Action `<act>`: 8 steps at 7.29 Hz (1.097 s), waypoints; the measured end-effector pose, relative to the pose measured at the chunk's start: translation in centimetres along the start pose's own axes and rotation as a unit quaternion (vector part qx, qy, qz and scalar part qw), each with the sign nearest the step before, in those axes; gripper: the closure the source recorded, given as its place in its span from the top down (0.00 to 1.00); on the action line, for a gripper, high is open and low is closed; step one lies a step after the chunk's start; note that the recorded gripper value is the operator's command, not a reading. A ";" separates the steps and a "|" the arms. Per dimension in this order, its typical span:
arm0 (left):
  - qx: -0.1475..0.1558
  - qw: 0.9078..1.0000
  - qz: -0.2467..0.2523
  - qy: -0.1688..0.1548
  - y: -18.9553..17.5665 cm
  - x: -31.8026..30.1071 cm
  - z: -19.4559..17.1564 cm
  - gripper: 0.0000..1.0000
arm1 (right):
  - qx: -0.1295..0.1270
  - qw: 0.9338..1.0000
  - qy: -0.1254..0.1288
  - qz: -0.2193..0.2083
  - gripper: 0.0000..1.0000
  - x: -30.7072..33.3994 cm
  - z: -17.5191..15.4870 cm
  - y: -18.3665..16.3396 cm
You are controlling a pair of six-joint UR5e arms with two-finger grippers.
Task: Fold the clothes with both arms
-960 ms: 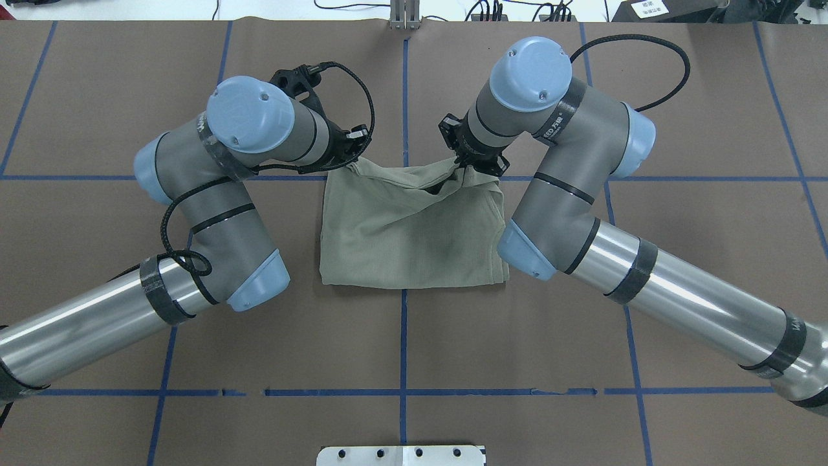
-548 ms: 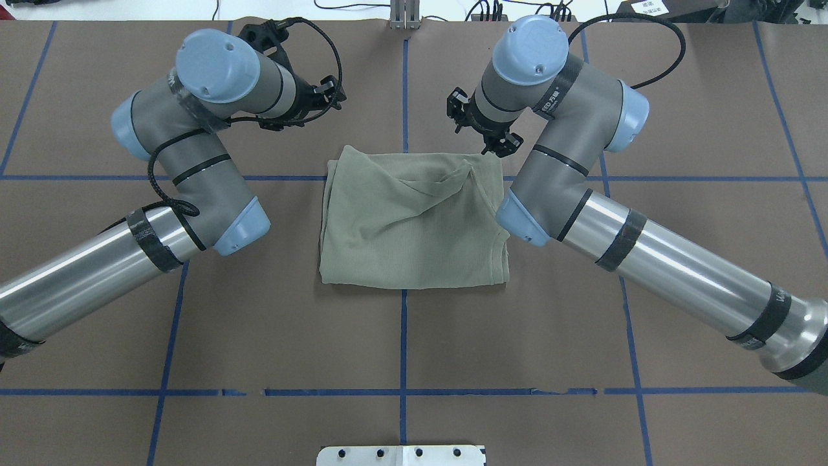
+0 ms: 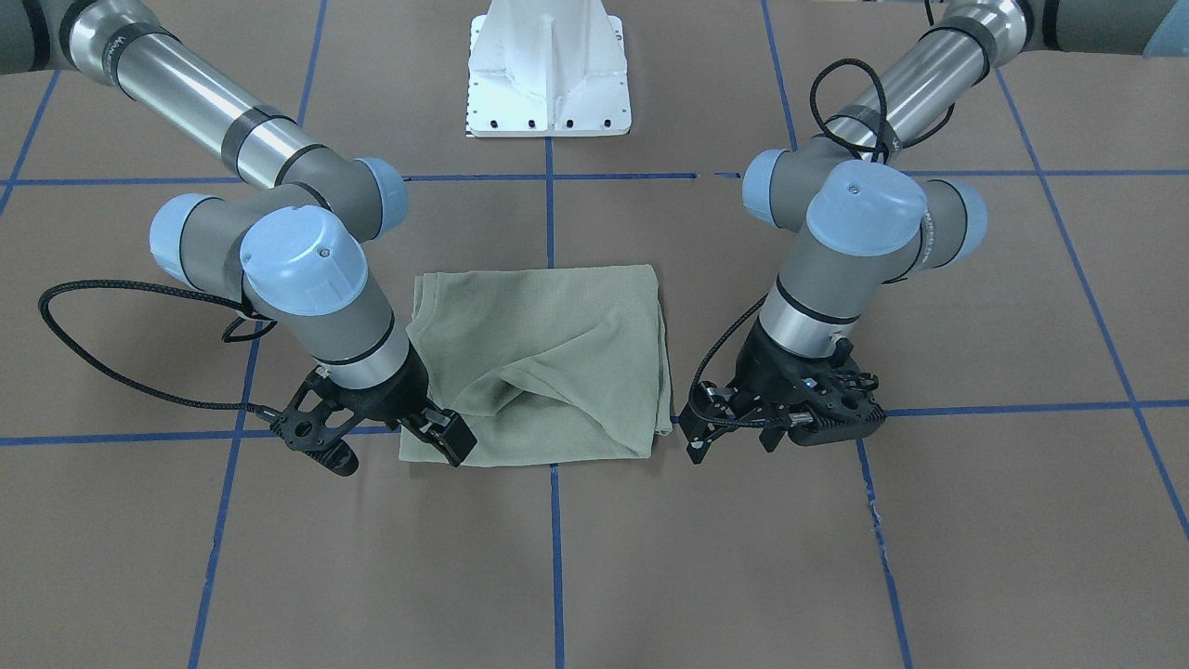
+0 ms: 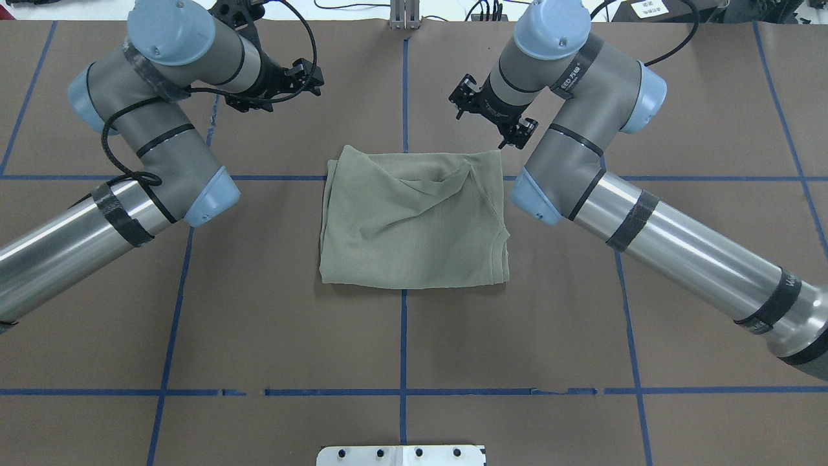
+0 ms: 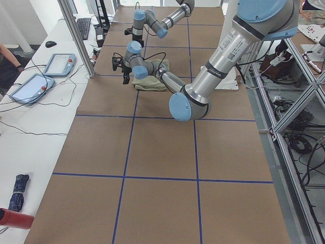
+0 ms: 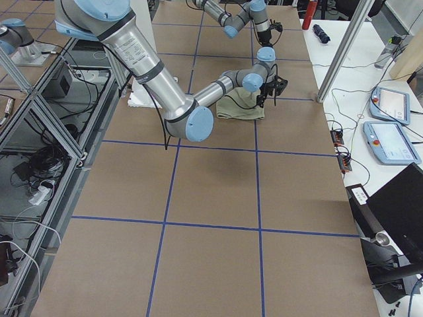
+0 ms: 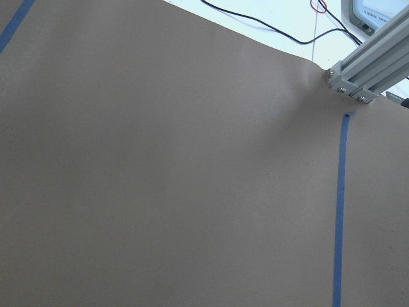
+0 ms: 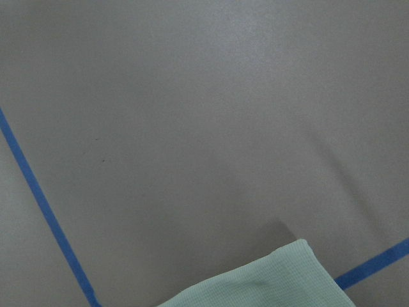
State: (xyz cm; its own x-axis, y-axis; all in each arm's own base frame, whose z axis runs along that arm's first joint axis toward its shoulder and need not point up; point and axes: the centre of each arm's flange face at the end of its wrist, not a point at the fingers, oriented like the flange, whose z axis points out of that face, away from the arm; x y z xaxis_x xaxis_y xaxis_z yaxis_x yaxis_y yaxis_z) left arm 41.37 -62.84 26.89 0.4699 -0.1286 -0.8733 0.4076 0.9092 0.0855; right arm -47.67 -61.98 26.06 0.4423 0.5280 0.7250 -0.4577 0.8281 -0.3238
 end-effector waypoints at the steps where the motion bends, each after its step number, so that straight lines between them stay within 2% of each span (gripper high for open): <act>1: 0.000 1.000 0.026 -0.001 -0.5 -1.8 -1.0 1.00 | -0.009 1.000 0.004 -0.005 1.00 0.1 0.3 0.4; 3: -0.002 0.998 0.056 -0.001 -1.3 -3.9 -2.0 1.00 | -0.022 0.999 0.031 0.001 1.00 0.6 1.9 2.3; 5: -0.004 0.998 0.063 -0.003 -1.4 -4.8 -2.1 1.00 | -0.027 0.998 0.054 0.018 1.00 0.9 3.0 4.0; 6: -0.005 0.998 0.067 -0.005 -1.4 -5.0 -2.0 1.00 | -0.024 0.998 0.050 0.010 1.00 0.7 2.5 4.4; 8: -0.004 0.997 0.070 -0.006 -1.4 -5.3 -2.0 1.00 | -0.021 0.998 0.041 -0.047 1.00 0.8 1.8 4.4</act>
State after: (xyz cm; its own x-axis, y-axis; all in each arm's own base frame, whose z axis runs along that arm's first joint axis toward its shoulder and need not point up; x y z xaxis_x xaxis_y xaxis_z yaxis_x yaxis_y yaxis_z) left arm 36.77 -62.66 30.40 0.5313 -0.0039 -0.8471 0.3299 0.9220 0.2027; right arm -50.70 -58.23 26.29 0.5435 0.4605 0.7018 -0.3800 0.8805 -0.2835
